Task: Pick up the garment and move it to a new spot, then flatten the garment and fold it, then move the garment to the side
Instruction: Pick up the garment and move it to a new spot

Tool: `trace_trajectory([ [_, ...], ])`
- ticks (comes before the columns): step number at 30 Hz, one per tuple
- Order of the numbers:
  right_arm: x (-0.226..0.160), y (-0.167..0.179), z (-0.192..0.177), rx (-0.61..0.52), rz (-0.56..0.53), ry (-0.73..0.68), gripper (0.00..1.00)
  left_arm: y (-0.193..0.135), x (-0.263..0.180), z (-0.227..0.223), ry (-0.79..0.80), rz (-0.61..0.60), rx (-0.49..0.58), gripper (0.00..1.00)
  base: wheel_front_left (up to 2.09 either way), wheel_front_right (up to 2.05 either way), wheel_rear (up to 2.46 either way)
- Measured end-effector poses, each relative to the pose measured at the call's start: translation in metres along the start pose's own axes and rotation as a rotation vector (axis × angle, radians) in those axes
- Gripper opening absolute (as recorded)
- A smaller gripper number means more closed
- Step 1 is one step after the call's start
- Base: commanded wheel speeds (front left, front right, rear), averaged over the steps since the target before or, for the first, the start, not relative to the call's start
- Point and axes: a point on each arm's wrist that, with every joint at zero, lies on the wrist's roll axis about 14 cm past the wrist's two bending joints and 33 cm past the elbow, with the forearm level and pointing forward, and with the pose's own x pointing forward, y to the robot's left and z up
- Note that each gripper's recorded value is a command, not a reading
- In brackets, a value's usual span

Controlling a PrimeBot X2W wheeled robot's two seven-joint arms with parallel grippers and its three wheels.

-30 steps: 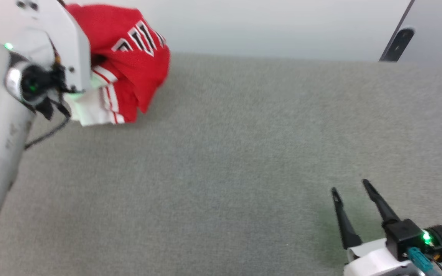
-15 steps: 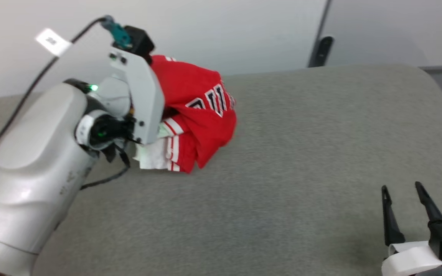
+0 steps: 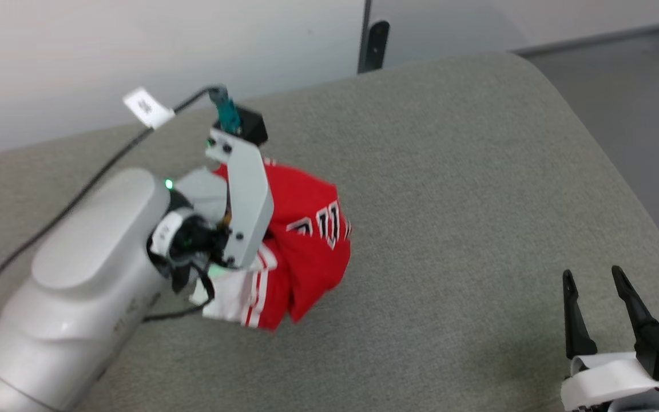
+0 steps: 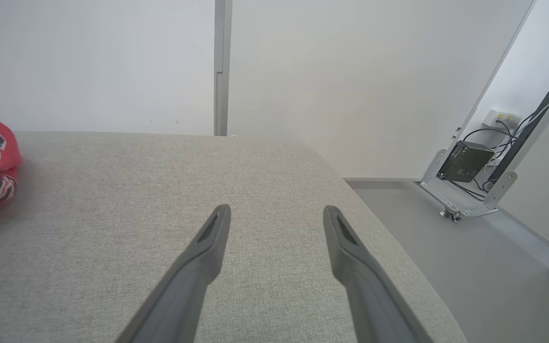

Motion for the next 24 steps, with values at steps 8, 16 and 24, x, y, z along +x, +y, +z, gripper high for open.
trace_trajectory([
  [8,0.01,0.003,-0.009,0.02,-0.005,0.036,1.0,0.004,0.058,-0.066,0.205,-0.048,-0.072,0.0,0.0,0.0,0.0],
  [16,0.018,0.011,-0.014,0.021,0.015,0.055,1.0,0.014,0.077,-0.083,0.25,-0.04,-0.06,1.0,0.0,0.0,0.0],
  [24,0.022,0.022,-0.01,0.022,0.053,0.034,1.0,0.021,0.054,-0.069,0.193,-0.003,-0.053,1.0,0.0,0.0,0.0],
])
